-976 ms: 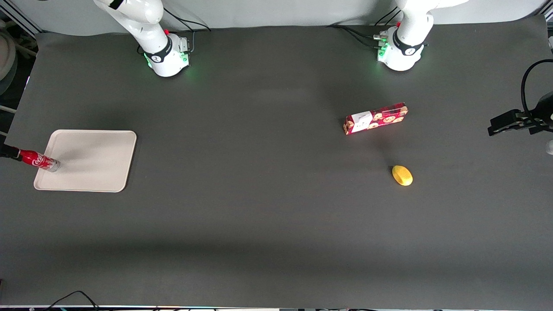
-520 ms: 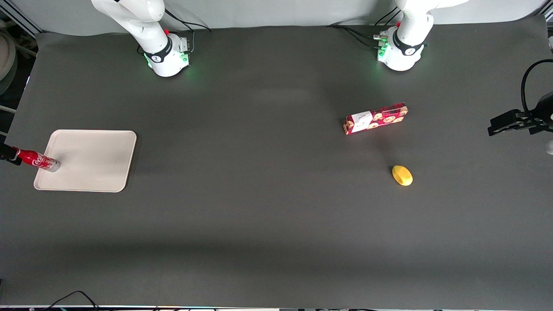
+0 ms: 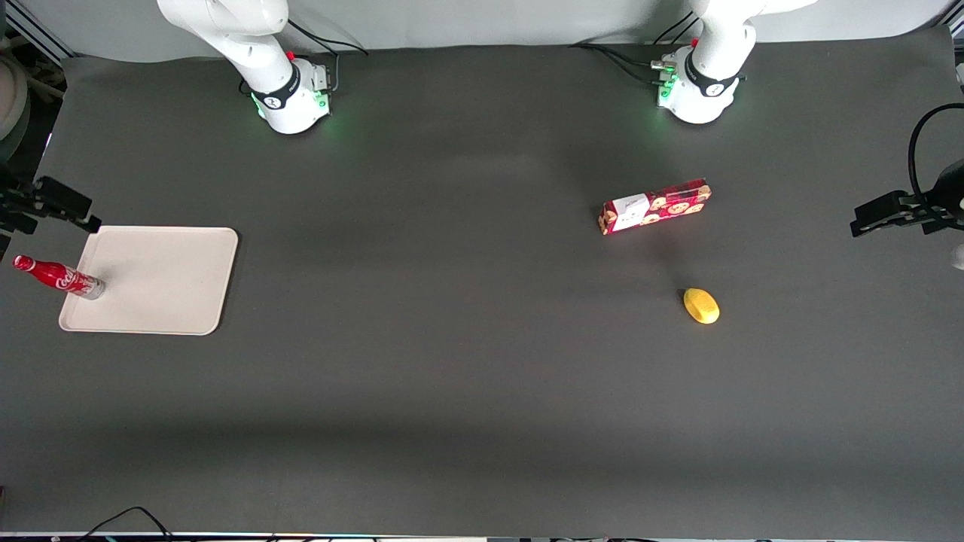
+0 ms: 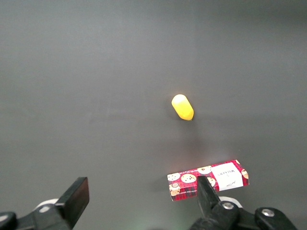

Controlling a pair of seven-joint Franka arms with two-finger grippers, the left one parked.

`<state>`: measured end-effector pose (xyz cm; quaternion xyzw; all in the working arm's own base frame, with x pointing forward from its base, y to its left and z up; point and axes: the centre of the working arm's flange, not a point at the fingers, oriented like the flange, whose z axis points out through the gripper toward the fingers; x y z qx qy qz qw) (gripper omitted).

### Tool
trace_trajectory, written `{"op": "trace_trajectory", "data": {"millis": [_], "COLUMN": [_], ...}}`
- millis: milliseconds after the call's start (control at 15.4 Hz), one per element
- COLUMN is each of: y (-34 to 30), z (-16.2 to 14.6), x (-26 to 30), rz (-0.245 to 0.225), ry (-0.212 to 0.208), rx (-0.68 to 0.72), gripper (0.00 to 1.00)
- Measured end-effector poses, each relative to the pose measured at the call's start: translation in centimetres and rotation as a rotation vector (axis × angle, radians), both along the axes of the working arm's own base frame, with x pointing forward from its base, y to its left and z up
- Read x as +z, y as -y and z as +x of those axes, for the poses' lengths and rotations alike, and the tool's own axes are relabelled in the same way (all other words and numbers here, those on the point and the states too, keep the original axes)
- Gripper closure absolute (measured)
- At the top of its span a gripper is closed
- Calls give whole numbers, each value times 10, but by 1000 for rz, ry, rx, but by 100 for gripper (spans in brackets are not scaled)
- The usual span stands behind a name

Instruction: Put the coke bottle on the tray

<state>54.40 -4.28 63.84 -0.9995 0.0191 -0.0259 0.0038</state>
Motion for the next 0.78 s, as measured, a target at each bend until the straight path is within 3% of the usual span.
{"op": "trace_trajectory", "data": {"millis": [780], "y": [-13], "z": [-10], "x": [9], "rz": [1], "ry": [-13], "rx": [-30], "gripper": [0]}}
